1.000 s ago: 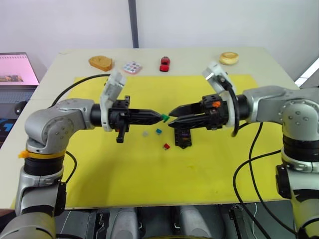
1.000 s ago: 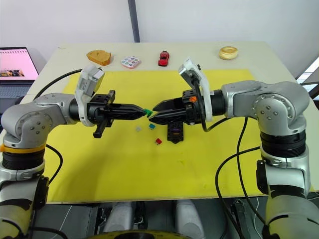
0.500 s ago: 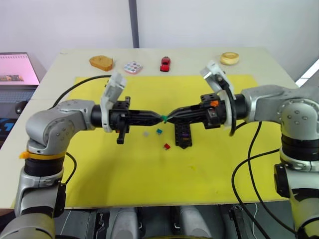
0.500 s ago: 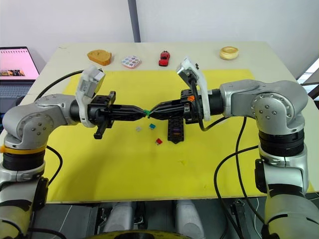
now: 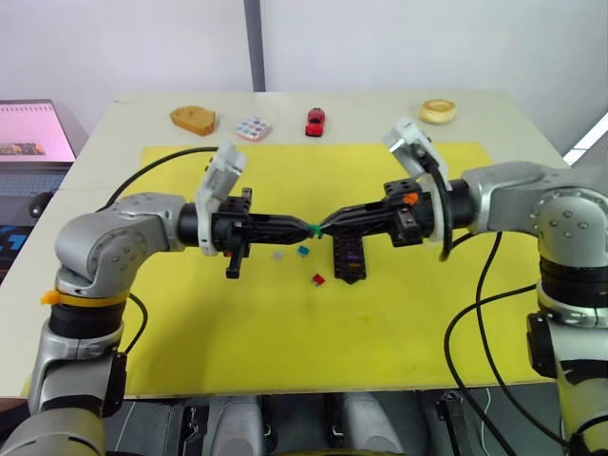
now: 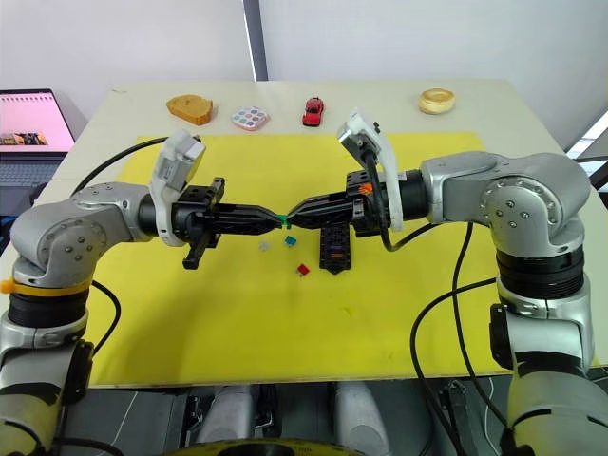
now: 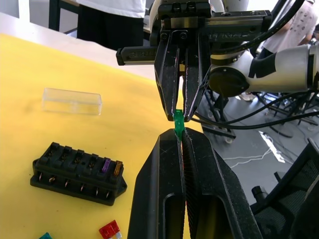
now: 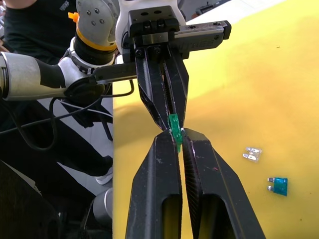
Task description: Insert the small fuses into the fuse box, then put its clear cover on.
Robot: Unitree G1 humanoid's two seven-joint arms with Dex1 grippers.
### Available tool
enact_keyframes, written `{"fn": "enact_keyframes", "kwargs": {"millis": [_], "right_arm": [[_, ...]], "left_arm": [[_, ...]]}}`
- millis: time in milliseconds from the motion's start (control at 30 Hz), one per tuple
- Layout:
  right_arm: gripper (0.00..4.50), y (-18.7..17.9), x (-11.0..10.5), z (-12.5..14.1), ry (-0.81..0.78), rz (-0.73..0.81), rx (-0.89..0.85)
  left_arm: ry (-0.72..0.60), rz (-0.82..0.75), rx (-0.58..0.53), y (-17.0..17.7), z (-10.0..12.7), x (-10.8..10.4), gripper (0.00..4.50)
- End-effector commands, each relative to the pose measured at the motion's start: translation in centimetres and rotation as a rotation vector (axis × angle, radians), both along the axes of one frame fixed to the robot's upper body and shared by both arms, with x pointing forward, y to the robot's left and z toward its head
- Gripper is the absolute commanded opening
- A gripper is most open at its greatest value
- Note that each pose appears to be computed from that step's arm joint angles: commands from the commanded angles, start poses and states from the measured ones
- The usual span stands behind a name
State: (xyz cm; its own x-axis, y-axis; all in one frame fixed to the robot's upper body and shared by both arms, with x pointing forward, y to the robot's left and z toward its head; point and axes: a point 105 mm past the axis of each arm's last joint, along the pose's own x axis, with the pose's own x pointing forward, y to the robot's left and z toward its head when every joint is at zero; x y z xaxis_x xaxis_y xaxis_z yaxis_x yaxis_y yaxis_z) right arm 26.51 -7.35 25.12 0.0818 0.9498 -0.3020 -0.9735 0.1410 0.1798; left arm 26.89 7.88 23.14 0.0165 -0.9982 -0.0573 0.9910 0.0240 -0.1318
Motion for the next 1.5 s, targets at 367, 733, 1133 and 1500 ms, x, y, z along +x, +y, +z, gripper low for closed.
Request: {"fn": "enact_keyframes", "kwargs": {"millis": [367, 733, 1133, 1500], "right_arm": [[0.0, -3.4, 2.5, -2.3, -0.381, -0.04, -0.171], [0.0, -5.3, 3.9, -5.9, -0.388, 0.006, -0.275], [0.0, -5.7, 5.5, -6.7, -0.376, -0.002, -0.353], [0.0, -5.8, 5.9, -7.1, -0.368, 0.0, -0.374]], "left_arm": [[-0.274, 0.052, 0.29, -1.0, -5.7, 3.4, 3.97], [-0.309, 0.003, 0.307, -3.4, -7.2, 4.9, 4.47], [-0.316, -0.003, 0.317, -4.0, -7.6, 5.0, 4.47], [-0.322, -0.007, 0.32, -4.3, -7.6, 4.9, 4.47]]}}
